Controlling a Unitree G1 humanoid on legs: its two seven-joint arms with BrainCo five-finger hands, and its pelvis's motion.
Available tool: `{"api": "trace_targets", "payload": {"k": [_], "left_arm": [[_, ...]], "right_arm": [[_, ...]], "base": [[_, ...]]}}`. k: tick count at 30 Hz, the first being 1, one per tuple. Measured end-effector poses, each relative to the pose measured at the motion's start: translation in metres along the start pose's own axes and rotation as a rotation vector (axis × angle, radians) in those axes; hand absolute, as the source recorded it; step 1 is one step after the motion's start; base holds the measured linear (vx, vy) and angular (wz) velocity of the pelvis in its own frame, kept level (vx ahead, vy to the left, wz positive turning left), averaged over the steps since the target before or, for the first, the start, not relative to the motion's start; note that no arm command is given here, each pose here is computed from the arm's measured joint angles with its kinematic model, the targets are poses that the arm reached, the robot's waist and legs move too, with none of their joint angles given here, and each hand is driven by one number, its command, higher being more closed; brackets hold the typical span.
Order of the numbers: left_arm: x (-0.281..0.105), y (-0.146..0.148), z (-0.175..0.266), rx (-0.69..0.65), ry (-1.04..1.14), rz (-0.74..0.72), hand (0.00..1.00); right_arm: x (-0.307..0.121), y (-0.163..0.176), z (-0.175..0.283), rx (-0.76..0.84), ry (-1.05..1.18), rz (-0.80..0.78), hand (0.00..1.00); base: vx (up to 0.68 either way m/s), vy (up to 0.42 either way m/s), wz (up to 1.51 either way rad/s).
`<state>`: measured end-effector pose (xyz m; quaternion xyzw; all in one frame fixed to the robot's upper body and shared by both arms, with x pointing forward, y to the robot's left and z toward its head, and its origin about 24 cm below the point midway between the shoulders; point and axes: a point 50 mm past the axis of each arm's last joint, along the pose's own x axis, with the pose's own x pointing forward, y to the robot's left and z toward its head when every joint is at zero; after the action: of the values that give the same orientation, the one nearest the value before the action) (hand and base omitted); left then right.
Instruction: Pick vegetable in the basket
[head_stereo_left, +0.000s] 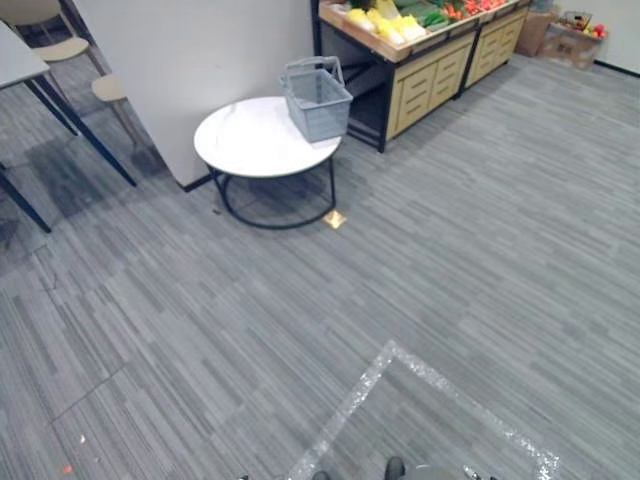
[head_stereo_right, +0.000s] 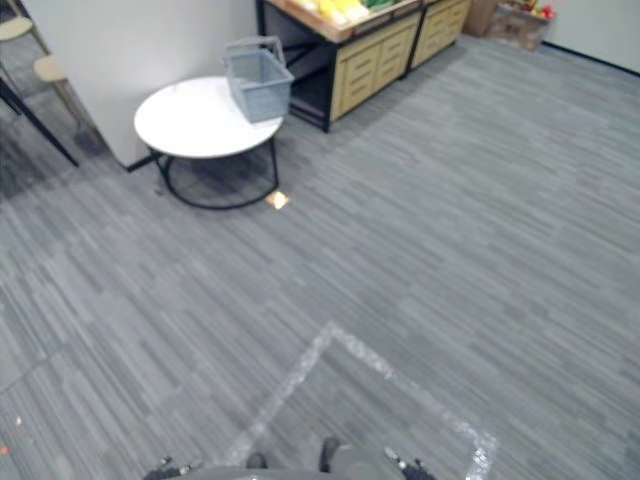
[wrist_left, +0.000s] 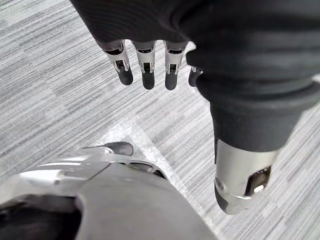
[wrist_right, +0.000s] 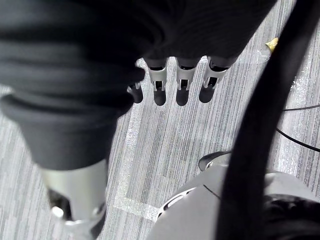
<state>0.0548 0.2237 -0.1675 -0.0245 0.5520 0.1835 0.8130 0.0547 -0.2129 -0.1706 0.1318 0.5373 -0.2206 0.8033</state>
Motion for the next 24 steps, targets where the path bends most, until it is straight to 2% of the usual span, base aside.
{"api": "trace_targets", "payload": {"k": [3,5,11,15,19,24], "left_arm": [[0.000,-0.003,0.006,-0.120,-0.026,0.002,0.00],[0.000,-0.005,0.005,-0.140,-0.022,-0.001,0.00],[-0.001,-0.013,0.000,-0.135,-0.009,-0.019,0.00],[-0.003,-0.021,-0.007,-0.146,0.010,-0.028,0.00],[-0.001,0.003,-0.002,-0.104,-0.007,0.018,0.00],[0.000,0.003,0.007,-0.061,-0.030,0.014,0.00]], "right_arm": [[-0.001,-0.005,-0.001,-0.009,0.004,-0.011,0.00],[-0.001,-0.007,-0.002,-0.011,0.007,-0.016,0.00],[0.004,0.002,0.026,-0.046,-0.069,0.009,0.00],[0.005,-0.004,0.039,-0.101,-0.099,-0.005,0.00],[0.006,0.020,0.036,-0.092,-0.102,0.063,0.00],[0.005,0.015,0.031,-0.094,-0.093,0.062,0.00]], "base": [[0.05,-0.119,0.25],[0.13,-0.011,0.16],[0.23,0.099,-0.22],[0.48,0.339,-0.42],[0.59,0.320,-0.37],[0.56,0.243,-0.07]]}}
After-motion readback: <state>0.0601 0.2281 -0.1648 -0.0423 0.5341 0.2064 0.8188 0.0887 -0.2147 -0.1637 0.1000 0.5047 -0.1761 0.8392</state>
